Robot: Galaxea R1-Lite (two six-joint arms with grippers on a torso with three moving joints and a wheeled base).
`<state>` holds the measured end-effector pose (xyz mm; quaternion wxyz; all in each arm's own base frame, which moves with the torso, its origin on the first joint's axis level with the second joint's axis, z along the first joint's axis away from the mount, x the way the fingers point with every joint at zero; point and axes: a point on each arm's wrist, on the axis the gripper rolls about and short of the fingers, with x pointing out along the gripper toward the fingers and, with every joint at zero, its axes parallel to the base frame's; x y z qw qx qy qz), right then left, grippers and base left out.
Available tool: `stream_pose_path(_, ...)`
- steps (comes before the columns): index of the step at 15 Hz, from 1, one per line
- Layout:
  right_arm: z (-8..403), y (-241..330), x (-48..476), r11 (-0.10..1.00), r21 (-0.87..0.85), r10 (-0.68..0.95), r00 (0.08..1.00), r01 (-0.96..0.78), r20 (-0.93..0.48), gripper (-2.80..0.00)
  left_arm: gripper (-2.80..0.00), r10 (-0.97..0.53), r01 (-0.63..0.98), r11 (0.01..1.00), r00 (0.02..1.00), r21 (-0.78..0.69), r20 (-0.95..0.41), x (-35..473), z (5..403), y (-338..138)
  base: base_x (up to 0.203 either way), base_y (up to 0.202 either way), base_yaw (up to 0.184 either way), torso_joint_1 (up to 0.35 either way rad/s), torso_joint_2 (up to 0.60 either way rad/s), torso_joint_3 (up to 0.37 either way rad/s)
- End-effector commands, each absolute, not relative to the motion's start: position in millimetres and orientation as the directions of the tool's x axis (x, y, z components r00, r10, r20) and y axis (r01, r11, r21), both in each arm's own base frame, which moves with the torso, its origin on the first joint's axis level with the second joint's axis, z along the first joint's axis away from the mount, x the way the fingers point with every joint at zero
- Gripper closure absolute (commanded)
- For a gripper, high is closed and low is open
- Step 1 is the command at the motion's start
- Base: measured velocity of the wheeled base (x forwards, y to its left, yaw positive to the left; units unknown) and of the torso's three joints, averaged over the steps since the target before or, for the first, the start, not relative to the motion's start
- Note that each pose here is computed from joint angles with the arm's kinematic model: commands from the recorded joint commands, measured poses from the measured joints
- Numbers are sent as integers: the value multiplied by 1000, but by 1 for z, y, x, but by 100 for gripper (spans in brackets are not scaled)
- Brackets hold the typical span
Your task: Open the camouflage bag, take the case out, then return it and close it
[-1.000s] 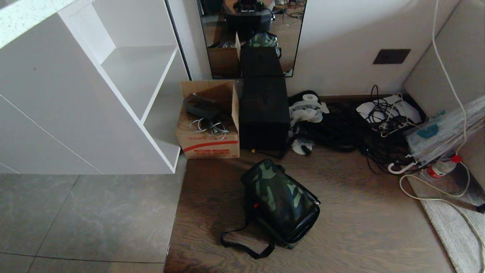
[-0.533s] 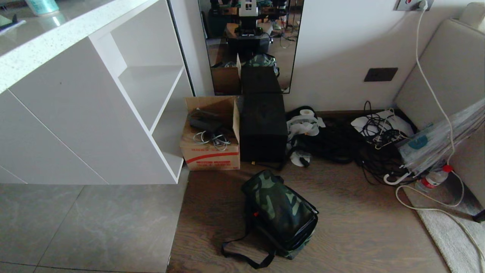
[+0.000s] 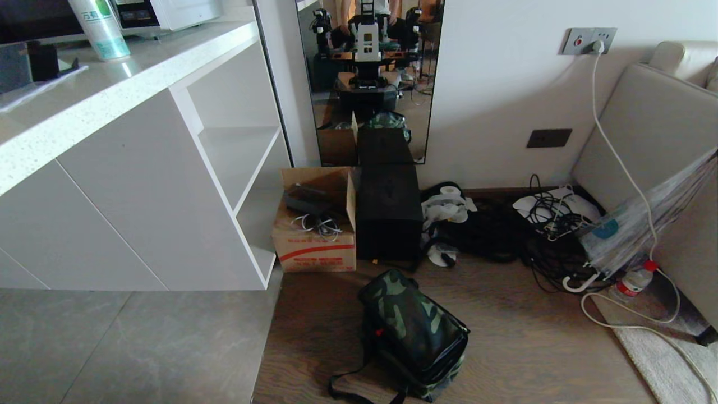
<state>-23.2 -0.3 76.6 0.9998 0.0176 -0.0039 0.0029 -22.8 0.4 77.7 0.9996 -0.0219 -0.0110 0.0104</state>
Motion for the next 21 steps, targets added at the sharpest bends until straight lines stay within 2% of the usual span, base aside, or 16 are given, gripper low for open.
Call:
stream_pose_path(1, 77, 0, -23, 1000, 28, 8, 1000, -8, 6, 0, 0, 21, -21, 999, 1000, -45, 13, -22, 75, 0, 0, 0, 0, -2, -2, 203)
stream_pose_path(11, 77, 0, -23, 1000, 7, 16, 1000, -16, 8, 0, 0, 21, -21, 999, 1000, -43, 12, -22, 75, 0, 0, 0, 0, 3, 3, 191)
stream_pose_path(21, 76, 0, -23, 1000, -5, 12, 1000, -12, 5, 0, 0, 21, -21, 999, 1000, -43, 12, -22, 75, 0, 0, 0, 0, 0, 0, 11)
